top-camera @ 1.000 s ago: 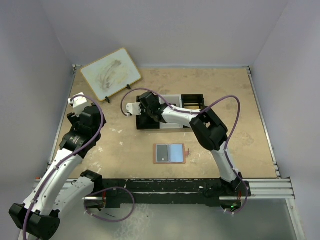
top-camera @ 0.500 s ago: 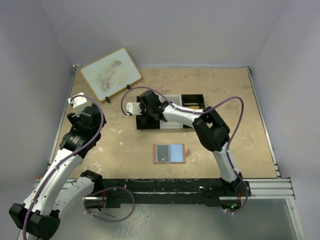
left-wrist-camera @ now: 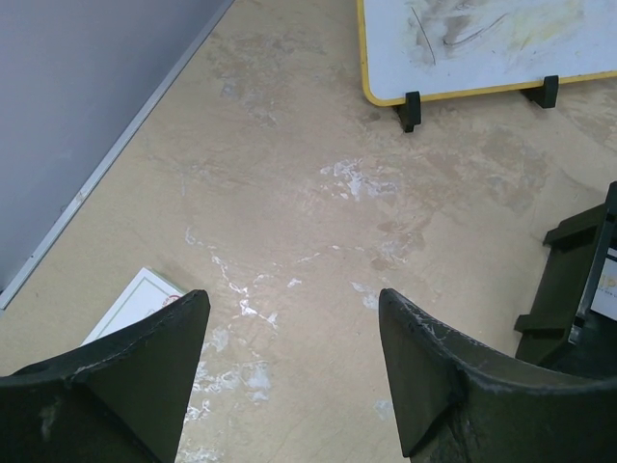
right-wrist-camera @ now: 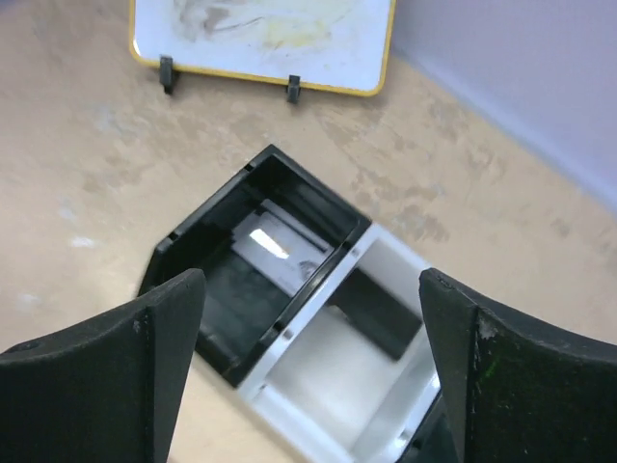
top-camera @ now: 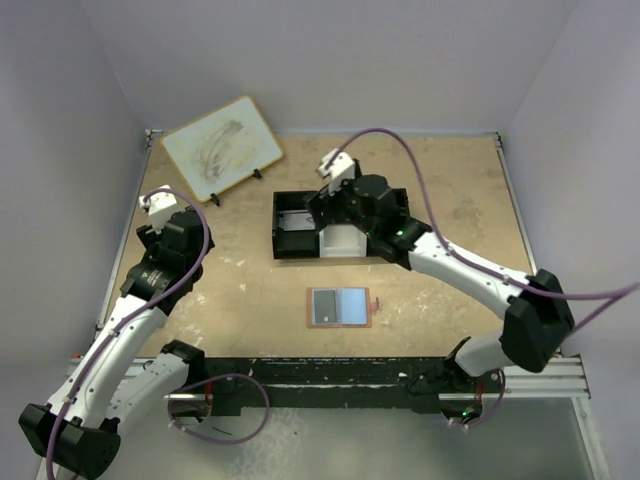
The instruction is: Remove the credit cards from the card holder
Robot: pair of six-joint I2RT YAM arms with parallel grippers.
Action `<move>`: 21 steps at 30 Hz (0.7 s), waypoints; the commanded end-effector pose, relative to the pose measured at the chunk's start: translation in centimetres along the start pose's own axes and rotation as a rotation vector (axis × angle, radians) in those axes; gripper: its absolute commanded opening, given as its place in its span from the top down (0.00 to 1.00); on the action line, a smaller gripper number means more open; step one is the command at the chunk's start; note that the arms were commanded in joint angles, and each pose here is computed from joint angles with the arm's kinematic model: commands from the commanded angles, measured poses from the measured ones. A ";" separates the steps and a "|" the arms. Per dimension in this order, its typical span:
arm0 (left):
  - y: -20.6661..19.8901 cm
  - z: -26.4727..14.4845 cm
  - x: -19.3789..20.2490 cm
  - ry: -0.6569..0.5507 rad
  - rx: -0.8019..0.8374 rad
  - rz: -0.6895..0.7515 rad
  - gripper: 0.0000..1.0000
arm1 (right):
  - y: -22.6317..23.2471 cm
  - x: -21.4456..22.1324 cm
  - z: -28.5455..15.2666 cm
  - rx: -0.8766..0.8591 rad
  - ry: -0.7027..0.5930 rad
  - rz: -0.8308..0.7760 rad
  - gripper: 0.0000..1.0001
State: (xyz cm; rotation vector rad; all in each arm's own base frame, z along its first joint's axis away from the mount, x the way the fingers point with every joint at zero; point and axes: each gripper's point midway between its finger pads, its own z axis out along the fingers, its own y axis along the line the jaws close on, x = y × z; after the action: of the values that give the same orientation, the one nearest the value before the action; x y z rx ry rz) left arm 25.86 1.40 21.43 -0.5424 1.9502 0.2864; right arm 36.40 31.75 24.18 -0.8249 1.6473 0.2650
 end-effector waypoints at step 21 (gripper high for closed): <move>-0.7 0.2 -0.2 0.007 0.021 0.018 0.32 | 13.6 17.7 -9.8 0.258 0.586 0.708 0.21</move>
State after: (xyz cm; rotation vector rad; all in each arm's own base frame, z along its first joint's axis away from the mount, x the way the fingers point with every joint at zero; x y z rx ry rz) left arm 26.19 0.76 20.61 -0.5169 1.9909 0.2733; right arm 19.56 29.69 7.60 -0.1970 2.4048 0.4702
